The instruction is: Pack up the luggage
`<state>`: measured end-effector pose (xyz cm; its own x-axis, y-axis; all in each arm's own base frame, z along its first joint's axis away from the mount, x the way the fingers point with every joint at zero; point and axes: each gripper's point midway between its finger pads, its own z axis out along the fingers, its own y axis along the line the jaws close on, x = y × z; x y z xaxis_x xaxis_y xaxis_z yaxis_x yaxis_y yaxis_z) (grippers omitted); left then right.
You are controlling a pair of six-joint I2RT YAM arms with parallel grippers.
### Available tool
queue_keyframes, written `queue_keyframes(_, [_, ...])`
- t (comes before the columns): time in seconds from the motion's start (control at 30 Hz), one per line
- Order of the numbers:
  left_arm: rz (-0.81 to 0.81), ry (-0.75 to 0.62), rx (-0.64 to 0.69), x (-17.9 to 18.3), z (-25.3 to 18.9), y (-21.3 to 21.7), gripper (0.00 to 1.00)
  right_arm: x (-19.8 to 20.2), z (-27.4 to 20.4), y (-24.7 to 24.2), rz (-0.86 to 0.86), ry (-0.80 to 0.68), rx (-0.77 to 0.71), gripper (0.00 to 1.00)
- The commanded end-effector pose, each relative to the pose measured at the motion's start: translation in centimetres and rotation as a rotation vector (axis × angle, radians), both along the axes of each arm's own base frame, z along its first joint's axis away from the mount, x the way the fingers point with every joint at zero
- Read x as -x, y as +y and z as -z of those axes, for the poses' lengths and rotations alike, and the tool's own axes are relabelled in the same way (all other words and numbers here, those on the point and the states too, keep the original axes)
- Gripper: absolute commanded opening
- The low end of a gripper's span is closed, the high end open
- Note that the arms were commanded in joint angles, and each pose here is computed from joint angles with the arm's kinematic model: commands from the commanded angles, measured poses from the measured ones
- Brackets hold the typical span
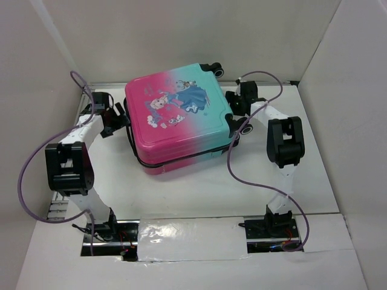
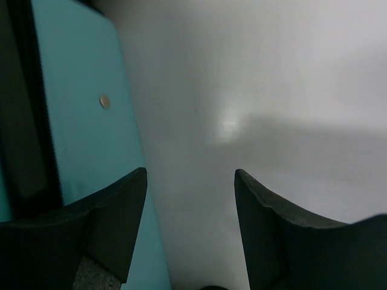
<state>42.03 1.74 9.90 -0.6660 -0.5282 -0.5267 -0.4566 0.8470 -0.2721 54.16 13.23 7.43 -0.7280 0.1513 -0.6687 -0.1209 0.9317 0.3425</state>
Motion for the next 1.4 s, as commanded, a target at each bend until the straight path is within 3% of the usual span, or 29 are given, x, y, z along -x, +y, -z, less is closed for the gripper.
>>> queue_keyframes(0.0, [0.320,-0.193,0.124,-5.2,-2.8,-7.4,0.96,2.4,-4.8,4.3,-0.073,-0.105,-0.076,0.67])
queue_keyframes(0.1, [0.433,-0.262,0.133,-7.6,-4.6,-10.6,0.96,6.1,-3.9,4.8,-0.055,-0.082,-0.061,0.67])
queue_keyframes(0.3, [0.525,-0.319,0.123,-9.4,-5.6,-13.7,0.96,9.5,-6.3,5.6,-0.026,-0.140,-0.041,0.67])
queue_keyframes(0.57, [0.498,-0.382,0.180,-8.6,-8.8,-14.2,0.96,8.0,-6.6,4.0,0.042,-0.096,0.063,0.69])
queue_keyframes(0.87, [0.529,-0.519,0.191,-7.4,-15.8,-15.5,0.96,6.1,-12.1,6.2,0.028,-0.222,0.042,0.70])
queue_keyframes(1.03, [0.491,-0.499,0.162,-7.1,-15.3,-14.7,0.97,4.5,-11.1,7.2,0.016,-0.181,0.072,0.71])
queue_keyframes(1.37, [0.447,-0.369,0.140,-7.7,-9.4,-13.5,0.97,2.2,-9.0,8.5,-0.005,-0.128,0.115,0.71])
